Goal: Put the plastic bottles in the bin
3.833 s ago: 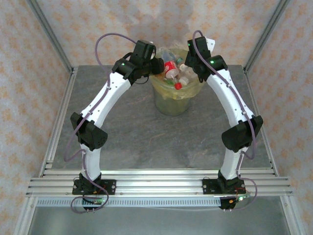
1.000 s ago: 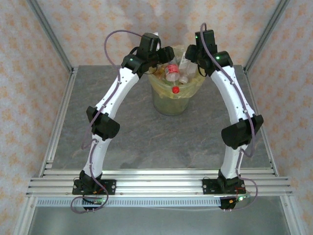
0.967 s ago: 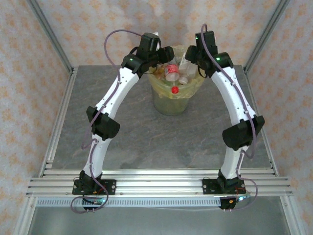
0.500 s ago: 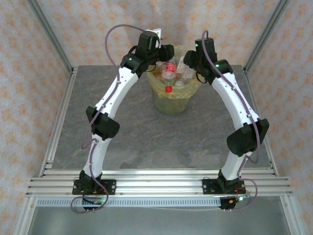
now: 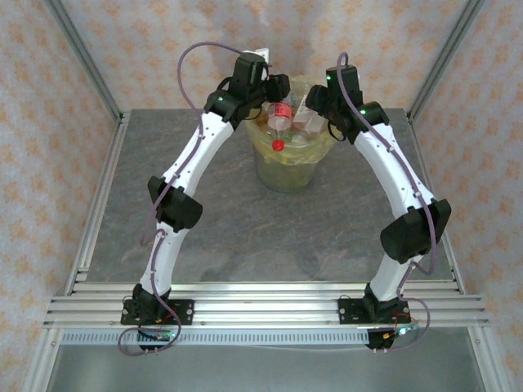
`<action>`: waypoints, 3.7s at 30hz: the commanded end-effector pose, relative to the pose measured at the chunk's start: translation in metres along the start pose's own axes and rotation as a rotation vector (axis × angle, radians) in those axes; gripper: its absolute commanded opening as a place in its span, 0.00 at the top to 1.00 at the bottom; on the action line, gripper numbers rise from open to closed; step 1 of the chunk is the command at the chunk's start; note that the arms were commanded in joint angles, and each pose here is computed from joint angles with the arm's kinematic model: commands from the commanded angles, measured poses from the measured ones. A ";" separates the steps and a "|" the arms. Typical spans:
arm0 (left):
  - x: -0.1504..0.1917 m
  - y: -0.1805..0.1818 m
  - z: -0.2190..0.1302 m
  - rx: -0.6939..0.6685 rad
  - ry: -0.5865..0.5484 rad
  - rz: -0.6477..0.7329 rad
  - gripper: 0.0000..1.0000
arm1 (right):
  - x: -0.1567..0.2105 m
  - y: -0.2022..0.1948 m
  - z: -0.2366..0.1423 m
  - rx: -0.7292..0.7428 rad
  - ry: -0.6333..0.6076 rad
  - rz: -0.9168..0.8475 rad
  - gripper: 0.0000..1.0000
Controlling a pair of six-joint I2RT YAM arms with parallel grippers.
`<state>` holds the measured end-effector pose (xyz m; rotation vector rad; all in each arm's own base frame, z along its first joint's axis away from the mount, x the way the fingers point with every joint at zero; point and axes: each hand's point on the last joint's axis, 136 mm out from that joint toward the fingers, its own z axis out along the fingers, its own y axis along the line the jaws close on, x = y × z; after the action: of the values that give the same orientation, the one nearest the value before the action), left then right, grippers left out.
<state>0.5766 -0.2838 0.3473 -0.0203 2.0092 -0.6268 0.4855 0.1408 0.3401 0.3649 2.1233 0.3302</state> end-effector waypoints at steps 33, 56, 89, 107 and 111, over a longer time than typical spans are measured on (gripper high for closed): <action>0.000 0.007 -0.095 -0.091 0.053 -0.170 0.25 | 0.005 -0.007 0.001 0.095 0.093 -0.151 0.52; 0.044 -0.010 -0.061 -0.040 0.161 -0.221 0.56 | -0.004 -0.004 -0.013 0.093 0.085 -0.168 0.50; -0.027 0.049 -0.177 -0.171 -0.153 -0.289 0.22 | -0.003 0.057 -0.069 0.019 -0.006 -0.276 0.27; 0.052 0.032 -0.139 -0.122 0.059 -0.257 0.54 | 0.036 0.092 -0.026 -0.060 0.097 -0.217 0.45; 0.064 0.023 -0.126 -0.103 0.108 -0.251 0.56 | 0.041 0.072 -0.010 0.024 0.117 -0.209 0.57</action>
<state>0.4403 -0.2163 0.3282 -0.3380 2.1666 -0.6565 0.4599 0.2357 0.3495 0.0771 2.2408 0.2713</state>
